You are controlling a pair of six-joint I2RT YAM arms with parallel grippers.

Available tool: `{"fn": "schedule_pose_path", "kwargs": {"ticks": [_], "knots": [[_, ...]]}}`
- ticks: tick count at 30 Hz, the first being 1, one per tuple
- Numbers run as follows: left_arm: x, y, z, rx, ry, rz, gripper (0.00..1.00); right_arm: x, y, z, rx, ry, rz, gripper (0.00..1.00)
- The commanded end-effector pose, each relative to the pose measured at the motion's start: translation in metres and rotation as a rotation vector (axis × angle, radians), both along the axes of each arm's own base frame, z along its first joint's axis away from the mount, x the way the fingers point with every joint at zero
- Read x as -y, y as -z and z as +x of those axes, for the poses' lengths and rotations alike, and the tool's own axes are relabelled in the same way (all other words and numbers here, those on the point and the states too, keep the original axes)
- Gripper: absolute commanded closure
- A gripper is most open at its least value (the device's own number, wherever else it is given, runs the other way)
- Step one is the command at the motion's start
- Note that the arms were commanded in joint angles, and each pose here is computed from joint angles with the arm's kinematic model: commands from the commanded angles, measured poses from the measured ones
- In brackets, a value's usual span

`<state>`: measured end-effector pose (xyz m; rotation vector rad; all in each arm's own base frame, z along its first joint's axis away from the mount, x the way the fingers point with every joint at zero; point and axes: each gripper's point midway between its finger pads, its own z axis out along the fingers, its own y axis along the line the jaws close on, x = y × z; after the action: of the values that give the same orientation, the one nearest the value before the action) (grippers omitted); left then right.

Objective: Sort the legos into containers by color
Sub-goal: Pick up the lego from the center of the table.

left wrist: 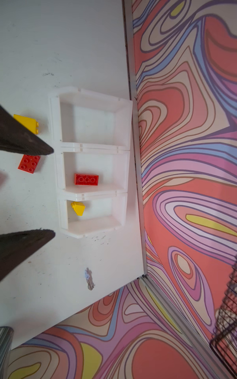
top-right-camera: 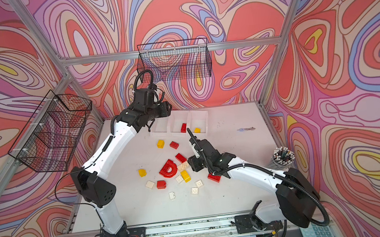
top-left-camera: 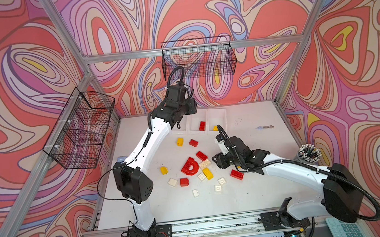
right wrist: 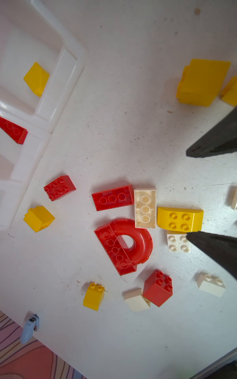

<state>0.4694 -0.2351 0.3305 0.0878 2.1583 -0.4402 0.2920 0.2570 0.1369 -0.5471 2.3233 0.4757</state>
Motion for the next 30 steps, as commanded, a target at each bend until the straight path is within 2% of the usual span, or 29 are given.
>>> {"fn": "schedule_pose_path", "kwargs": {"ticks": [1, 2, 4, 6, 11, 17, 22, 30], "knots": [[-0.025, 0.023, -0.03, -0.093, -0.041, 0.064, 0.42, -0.004, 0.014, -0.003, -0.043, -0.029, -0.045, 0.38], [-0.031, 0.026, -0.04, -0.109, -0.044, 0.075, 0.42, -0.007, 0.02, -0.005, -0.055, -0.034, -0.055, 0.32], [-0.043, 0.035, -0.057, -0.141, -0.048, 0.108, 0.42, -0.01, 0.031, -0.007, -0.07, -0.042, -0.08, 0.1], [-0.055, 0.042, -0.075, -0.166, -0.055, 0.142, 0.42, -0.015, 0.038, -0.01, -0.064, -0.057, -0.108, 0.07], [-0.082, 0.052, -0.117, -0.177, -0.065, 0.18, 0.4, -0.027, 0.054, -0.013, -0.069, -0.072, -0.138, 0.05], [-0.115, 0.07, -0.152, -0.187, -0.109, 0.263, 0.38, -0.041, 0.066, -0.013, -0.064, -0.095, -0.202, 0.05], [-0.142, 0.09, -0.171, -0.212, -0.147, 0.37, 0.37, -0.045, 0.069, -0.007, -0.065, -0.092, -0.226, 0.04], [-0.153, 0.12, -0.188, -0.221, -0.162, 0.338, 0.35, -0.053, 0.08, 0.0, -0.08, -0.087, -0.252, 0.06]]}}
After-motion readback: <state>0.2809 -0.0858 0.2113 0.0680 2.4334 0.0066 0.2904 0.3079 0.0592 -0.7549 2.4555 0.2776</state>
